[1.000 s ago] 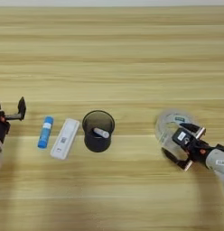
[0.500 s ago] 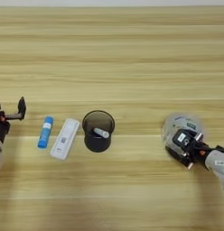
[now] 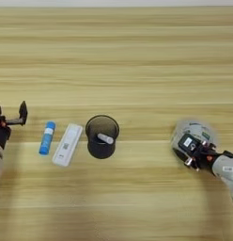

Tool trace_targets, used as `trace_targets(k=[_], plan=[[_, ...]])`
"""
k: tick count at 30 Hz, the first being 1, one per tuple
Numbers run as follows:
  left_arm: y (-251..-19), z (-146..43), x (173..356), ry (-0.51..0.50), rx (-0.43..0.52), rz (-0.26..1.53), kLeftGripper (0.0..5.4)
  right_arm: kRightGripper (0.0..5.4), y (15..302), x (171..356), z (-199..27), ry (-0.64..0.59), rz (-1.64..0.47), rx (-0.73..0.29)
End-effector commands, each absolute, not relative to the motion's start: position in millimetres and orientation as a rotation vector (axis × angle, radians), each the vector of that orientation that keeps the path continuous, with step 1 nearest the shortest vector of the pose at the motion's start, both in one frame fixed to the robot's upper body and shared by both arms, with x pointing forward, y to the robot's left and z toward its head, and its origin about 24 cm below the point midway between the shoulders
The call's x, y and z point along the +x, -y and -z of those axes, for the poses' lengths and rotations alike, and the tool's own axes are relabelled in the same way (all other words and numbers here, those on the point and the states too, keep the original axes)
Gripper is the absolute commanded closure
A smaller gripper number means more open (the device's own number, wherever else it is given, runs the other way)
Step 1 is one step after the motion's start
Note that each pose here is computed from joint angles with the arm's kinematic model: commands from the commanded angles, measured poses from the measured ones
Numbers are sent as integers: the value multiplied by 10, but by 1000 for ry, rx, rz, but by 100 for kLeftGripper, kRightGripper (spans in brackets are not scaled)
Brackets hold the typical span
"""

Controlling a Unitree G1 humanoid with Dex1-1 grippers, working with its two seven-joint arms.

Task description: Move the objects on the table

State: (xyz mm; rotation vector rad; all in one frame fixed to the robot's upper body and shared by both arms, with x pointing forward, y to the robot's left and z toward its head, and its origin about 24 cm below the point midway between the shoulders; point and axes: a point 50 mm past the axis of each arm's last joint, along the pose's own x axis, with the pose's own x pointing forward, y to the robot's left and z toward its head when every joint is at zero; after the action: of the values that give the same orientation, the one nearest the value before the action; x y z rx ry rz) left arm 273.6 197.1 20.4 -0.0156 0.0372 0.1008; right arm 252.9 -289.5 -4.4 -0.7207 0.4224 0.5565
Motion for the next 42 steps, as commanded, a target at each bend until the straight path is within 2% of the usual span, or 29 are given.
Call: trace_targets(k=[1,6,13,19,25,30,42], plan=[[-1961,-199,2740,-42,-19,-108,0,356,2808,2536,25,-372,-539,-642],[-1960,-198,2739,-42,-19,-109,0,386,2766,2560,-47,-318,-494,-502],[-1964,-199,2741,-41,-19,-110,0,399,2752,2640,-160,-252,-405,-311],[-1962,-200,2739,-40,-19,-111,0,405,2759,2642,-191,-240,-383,-270],[-1964,-201,2738,-39,-19,-112,0,408,2801,2686,-318,-176,-325,-142],[-1963,-209,2740,-35,-18,-112,0,408,2777,2695,-417,-142,-321,-98],[-1921,-280,2745,4,-31,-72,0,409,2621,2686,-927,12,-345,44]])
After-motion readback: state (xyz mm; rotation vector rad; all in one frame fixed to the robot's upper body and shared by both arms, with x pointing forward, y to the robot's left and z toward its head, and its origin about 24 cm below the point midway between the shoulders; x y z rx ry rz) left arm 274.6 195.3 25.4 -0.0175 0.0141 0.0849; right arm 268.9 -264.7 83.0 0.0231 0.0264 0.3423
